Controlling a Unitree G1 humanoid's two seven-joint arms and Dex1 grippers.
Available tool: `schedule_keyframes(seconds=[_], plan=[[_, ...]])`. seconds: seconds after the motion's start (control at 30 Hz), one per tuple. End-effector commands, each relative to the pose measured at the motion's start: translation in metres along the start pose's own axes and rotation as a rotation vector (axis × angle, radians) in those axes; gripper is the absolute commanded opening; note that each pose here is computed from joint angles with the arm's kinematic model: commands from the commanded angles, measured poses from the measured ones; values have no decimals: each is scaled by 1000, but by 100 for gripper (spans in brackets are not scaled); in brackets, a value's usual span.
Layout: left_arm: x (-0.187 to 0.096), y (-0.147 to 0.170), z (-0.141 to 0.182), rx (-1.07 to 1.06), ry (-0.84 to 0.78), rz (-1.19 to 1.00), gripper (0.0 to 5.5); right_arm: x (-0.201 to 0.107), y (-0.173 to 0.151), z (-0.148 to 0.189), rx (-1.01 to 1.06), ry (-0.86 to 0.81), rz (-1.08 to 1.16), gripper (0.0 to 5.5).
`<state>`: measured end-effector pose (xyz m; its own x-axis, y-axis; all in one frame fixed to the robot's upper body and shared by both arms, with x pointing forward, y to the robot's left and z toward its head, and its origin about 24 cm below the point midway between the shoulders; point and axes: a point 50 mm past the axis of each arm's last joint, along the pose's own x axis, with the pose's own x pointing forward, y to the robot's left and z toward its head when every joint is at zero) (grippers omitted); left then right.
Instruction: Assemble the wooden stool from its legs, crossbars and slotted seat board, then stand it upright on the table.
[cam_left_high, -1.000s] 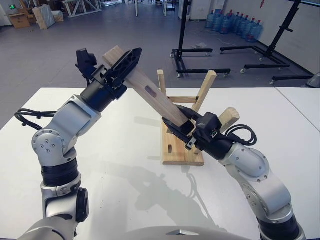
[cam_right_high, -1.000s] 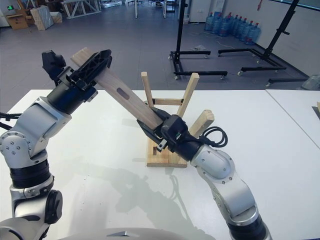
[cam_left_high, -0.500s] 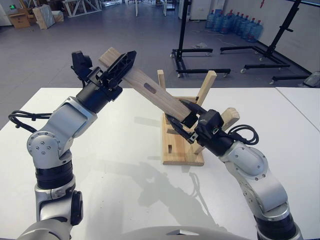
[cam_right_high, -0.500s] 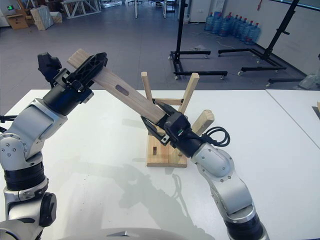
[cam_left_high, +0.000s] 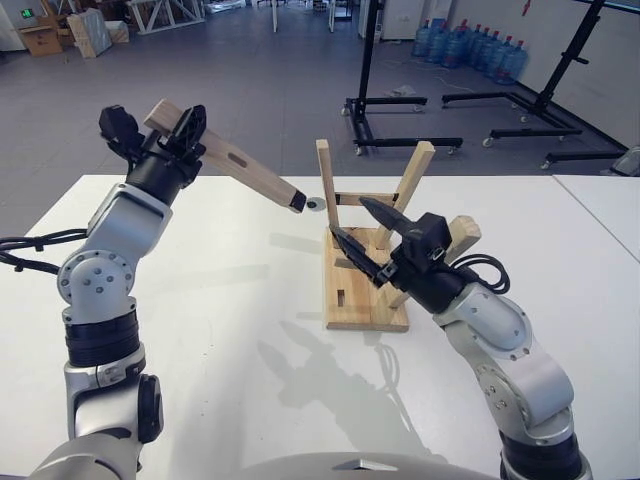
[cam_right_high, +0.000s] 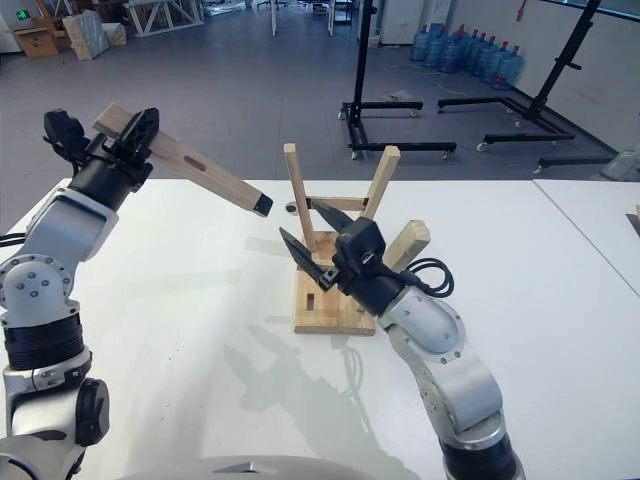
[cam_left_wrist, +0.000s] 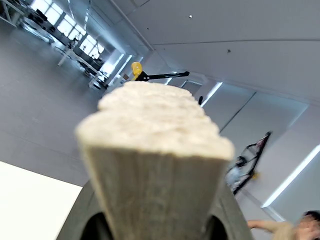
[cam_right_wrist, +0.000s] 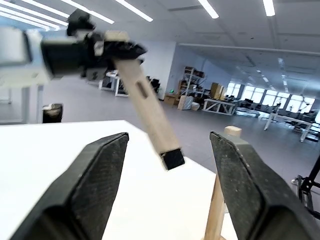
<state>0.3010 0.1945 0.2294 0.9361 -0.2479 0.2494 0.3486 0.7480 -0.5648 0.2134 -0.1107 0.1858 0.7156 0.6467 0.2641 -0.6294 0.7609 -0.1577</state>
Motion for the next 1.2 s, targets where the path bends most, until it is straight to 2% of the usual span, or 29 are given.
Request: schedule_keyframes(seconds=[0.03,0.13,0.23,0.3,0.37,0.47,0.6,0.7,0.83,0.93,1.07,1.1,1.17,1.2], plan=[[0,-8,-8,195,71,-53,99,14,-30,41,67,-173,-132,299],[-3,-11,-18,290,101,-68,99,15,-81,86,89,-326,-341,299],[-6,-15,-25,325,124,-106,99,-8,-130,67,-78,-83,-616,299],[-7,-20,-29,338,145,-154,99,-21,-139,63,-83,-43,-687,299],[-9,-23,-34,347,165,-173,99,-26,-140,55,-116,9,-693,299],[-9,-25,-37,337,173,-184,99,-35,-136,23,-116,168,-667,299],[-7,-24,-34,339,163,-181,99,-38,-96,-12,29,253,-484,299],[-6,-21,-31,352,155,-164,99,-43,-70,-30,95,303,-428,299],[-7,-20,-35,354,163,-161,99,-29,-46,-21,170,207,-289,299],[-8,-17,-35,363,167,-147,99,-30,-61,-6,225,98,-289,299],[-7,-6,-31,412,164,-98,99,-37,-80,28,497,-92,-117,299],[-7,-4,-30,416,162,-88,99,-37,-78,35,522,-101,-47,299],[-7,-2,-30,416,166,-80,99,-39,-69,39,473,-14,80,299],[-7,-1,-31,412,169,-77,99,-40,-66,37,446,34,115,318]])
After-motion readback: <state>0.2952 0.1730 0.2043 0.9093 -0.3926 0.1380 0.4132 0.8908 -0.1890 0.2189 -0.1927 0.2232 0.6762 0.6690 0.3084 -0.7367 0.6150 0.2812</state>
